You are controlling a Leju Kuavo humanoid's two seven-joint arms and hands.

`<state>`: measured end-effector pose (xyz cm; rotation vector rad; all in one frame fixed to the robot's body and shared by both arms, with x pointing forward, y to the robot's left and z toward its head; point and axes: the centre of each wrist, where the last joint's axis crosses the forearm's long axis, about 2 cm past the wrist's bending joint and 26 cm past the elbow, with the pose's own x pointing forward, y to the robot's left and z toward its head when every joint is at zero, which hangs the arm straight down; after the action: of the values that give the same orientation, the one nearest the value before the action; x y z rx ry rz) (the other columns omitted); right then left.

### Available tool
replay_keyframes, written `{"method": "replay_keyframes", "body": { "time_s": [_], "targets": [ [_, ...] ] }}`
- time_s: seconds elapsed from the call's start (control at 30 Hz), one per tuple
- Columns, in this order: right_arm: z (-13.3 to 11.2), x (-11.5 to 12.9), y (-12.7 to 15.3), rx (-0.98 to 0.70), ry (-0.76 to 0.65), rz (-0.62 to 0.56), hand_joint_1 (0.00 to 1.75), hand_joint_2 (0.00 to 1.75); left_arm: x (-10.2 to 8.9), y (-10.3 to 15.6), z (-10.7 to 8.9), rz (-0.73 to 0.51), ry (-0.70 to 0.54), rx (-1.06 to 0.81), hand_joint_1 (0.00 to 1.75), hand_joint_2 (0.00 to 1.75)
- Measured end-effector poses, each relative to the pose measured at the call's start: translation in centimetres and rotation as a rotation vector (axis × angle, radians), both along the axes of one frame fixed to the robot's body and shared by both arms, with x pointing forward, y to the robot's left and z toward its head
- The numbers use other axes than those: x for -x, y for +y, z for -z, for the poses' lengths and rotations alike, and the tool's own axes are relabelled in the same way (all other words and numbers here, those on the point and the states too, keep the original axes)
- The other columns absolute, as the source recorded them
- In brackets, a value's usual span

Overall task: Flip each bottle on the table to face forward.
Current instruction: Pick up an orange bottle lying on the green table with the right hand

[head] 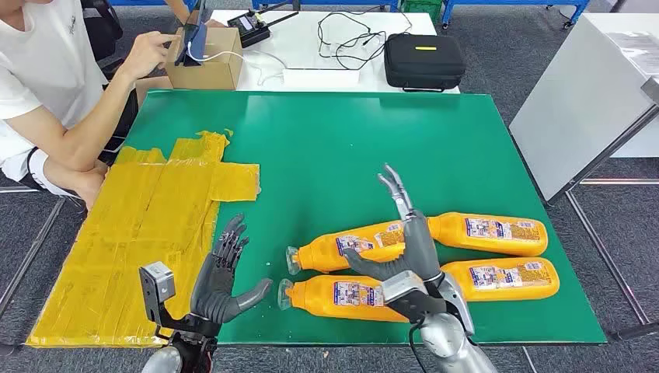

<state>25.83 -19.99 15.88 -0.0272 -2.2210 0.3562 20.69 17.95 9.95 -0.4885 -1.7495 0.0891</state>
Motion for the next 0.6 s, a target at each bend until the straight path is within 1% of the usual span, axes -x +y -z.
{"method": "replay_keyframes", "body": {
  "time_s": [0.03, 0.07, 0.1, 0.2, 0.37, 0.43, 0.6],
  "targets": [
    [-0.2, 0.2, 0.0, -0.036, 0.002, -0.005, 0.0, 1.16, 0.1, 0.0, 0.0, -0.004, 0.001, -0.001, 0.0, 1.75],
    [-0.4, 0.4, 0.0, -0.067, 0.005, -0.011, 0.0, 1.31, 0.1, 0.1, 0.0, -0.008, 0.002, -0.002, 0.0, 1.75],
    [-0.7, 0.9, -0.1, -0.134, 0.013, -0.025, 0.0, 1.75, 0.3, 0.1, 0.1, -0.016, 0.004, -0.005, 0.0, 1.75],
    [-1.4, 2.1, -0.1, -0.293, 0.058, -0.099, 0.0, 1.75, 0.7, 0.3, 0.2, -0.033, 0.002, -0.02, 0.0, 1.75],
    [-0.9, 3.6, 0.1, -0.434, 0.219, -0.295, 0.0, 1.75, 1.0, 0.7, 0.0, -0.049, -0.017, -0.076, 0.0, 1.75],
    [-0.6, 3.8, 0.1, -0.458, 0.26, -0.315, 0.0, 1.75, 1.0, 1.0, -0.1, -0.063, -0.032, -0.115, 0.0, 1.75],
    [0.0, 3.8, 0.3, -0.454, 0.298, -0.3, 0.0, 1.75, 0.9, 1.5, -0.8, -0.103, -0.089, -0.194, 0.0, 1.75]
  ]
}}
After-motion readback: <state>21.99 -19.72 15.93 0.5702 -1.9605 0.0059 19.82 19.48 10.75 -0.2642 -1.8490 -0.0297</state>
